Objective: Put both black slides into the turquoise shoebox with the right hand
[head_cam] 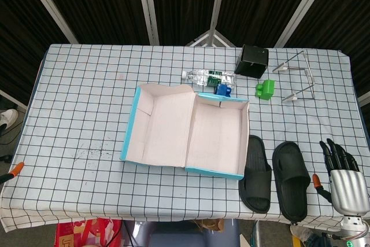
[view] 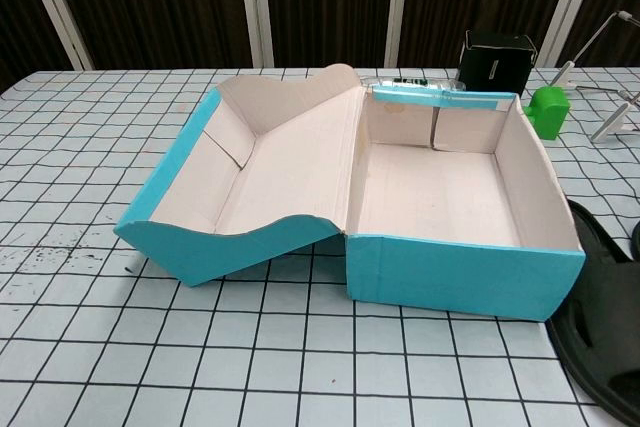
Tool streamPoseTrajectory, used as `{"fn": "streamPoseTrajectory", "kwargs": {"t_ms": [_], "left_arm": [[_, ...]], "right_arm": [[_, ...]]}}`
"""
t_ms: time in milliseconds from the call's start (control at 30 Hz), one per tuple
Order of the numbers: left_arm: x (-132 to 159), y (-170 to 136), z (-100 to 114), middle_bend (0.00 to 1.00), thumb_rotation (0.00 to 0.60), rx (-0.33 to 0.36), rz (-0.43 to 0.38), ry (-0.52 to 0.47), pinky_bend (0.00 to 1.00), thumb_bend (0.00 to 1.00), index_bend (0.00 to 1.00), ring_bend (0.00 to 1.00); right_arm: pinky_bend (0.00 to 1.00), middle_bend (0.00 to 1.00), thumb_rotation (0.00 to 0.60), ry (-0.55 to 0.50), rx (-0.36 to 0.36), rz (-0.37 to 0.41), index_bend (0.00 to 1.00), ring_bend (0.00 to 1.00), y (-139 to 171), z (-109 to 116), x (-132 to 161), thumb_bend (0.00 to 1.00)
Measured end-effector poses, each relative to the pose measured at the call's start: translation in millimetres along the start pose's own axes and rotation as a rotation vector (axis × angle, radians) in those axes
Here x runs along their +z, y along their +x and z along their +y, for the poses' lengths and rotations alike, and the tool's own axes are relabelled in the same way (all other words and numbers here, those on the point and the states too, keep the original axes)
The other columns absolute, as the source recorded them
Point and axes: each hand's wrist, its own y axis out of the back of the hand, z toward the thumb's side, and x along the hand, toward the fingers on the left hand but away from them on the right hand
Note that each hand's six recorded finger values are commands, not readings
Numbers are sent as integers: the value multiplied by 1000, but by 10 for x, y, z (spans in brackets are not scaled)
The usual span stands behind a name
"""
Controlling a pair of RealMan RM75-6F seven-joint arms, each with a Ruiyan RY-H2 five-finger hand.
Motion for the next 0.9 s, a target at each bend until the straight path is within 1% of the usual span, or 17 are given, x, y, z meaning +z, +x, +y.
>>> {"fn": "streamPoseTrajectory", "kwargs": {"t_ms": [433, 633, 700, 767, 900], "left_arm": [[16, -20, 42, 36, 600, 15, -10, -8, 80, 202, 98, 0], [-103, 6, 94, 32, 600, 31, 31, -22, 80, 202, 98, 0], [-143, 9, 123, 32, 600, 39, 43, -24, 80, 202, 98, 0], [-140, 3, 134, 32, 600, 43, 39, -26, 80, 202, 98, 0], [-113, -10, 121, 31, 600, 34, 29, -30, 80, 202, 98, 0]], "right_arm": [[177, 65, 600, 8, 14, 4, 25, 101, 18, -27, 16, 375], [175, 65, 600, 14, 38, 1, 25, 101, 1, -79, 18, 364], [157, 65, 600, 18, 46, 5, 25, 101, -6, -103, 26, 354], [140, 65, 600, 22, 56, 8, 25, 101, 0, -126, 34, 343], [137, 64, 600, 12, 69, 4, 25, 101, 39, -140, 62, 321]]}}
